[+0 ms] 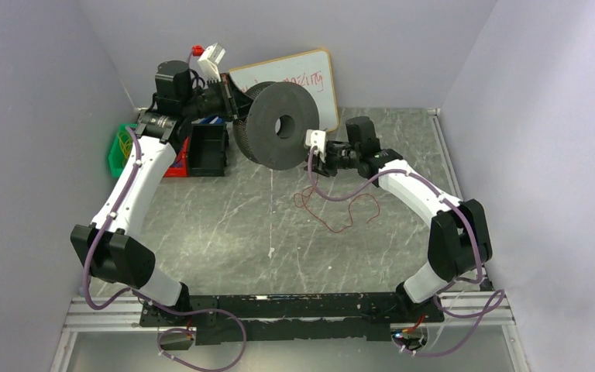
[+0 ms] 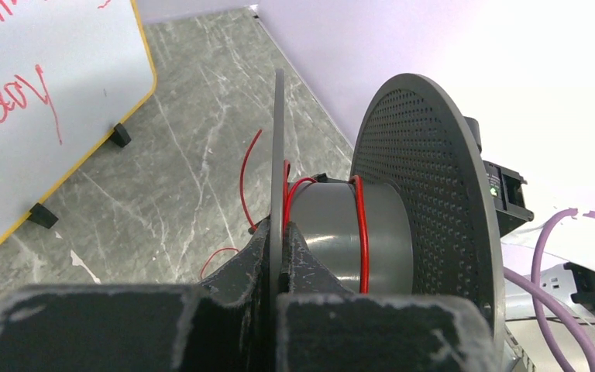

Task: Wrap the cables
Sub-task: Wrap the cable around the cable reel.

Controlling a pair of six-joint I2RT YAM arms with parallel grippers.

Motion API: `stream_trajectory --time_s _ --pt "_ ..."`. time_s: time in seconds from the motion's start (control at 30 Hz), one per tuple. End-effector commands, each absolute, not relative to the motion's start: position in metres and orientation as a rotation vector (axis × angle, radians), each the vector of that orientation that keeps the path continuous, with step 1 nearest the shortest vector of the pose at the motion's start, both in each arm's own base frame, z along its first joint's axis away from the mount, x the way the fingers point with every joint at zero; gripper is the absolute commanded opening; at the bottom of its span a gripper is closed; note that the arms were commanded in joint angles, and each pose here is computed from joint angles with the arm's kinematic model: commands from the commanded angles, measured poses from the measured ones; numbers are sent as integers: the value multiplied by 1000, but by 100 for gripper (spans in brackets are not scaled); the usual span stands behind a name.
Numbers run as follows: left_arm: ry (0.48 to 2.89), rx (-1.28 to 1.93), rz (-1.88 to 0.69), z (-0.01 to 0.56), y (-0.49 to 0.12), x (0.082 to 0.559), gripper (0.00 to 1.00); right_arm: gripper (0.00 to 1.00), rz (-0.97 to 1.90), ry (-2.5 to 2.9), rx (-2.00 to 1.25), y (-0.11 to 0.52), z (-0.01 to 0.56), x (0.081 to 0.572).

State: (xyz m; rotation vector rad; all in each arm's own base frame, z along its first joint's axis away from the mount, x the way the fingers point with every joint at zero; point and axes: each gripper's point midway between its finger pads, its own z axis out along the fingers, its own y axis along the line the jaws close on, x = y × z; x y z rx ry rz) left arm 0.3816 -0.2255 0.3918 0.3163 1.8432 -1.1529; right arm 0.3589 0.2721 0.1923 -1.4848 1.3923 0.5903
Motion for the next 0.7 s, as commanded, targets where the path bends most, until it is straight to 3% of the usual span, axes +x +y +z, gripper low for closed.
stream_trajectory --time_s 0.0,0.67 --pt "1684 414 -1236 445 -234 354 3 32 591 1248 -1539 276 211 344" --pt "1745 308 -1122 433 -218 372 3 32 423 1317 -1496 246 237 342"
